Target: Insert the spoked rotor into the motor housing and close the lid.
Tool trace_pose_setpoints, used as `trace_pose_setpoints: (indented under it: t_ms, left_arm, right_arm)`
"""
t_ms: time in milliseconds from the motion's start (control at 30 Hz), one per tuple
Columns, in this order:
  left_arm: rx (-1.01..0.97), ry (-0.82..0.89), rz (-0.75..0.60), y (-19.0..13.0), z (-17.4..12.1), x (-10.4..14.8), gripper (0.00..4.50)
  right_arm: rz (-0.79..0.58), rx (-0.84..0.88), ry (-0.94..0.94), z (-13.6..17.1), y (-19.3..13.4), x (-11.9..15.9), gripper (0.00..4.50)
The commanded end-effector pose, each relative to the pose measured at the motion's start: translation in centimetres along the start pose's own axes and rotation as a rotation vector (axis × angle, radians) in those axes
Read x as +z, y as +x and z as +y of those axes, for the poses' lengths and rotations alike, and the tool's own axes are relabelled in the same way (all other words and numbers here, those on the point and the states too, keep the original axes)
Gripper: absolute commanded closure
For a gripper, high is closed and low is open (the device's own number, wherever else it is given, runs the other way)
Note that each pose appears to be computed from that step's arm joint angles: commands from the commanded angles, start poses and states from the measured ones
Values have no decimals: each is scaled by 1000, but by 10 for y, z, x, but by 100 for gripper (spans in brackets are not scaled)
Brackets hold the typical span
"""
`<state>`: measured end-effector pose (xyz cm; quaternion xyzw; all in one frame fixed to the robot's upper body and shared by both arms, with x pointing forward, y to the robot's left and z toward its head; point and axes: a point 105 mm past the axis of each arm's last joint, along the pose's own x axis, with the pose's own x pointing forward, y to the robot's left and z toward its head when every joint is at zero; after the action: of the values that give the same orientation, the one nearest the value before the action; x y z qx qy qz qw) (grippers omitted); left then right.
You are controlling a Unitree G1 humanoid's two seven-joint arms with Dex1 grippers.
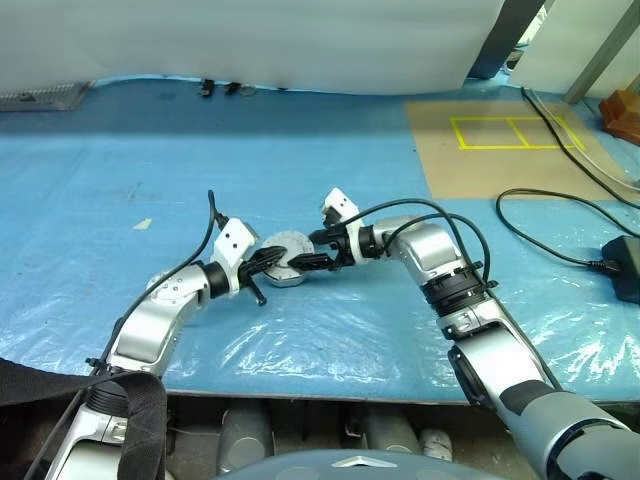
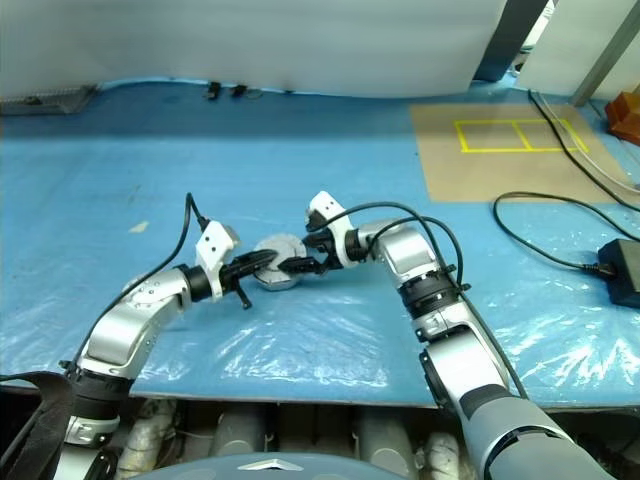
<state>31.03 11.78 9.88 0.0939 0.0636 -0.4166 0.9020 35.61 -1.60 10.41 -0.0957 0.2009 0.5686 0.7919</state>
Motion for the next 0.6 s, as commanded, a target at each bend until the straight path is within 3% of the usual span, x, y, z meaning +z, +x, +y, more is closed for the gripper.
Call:
trace_pose_setpoints:
  t_ms: [33,267,600]
  left_arm:
    - [18,-2,-62,-12,0,10,450]
    - [38,-24,-104,-29,-7,14,450]
    - [128,-18,-135,-46,-3,18,450]
  right_arm:
    - [-34,-56,-219,-3,-1,17,2]
    - [-64,-74,-339,-9,-1,25,2]
    - [-126,186,-431,31,7,39,2]
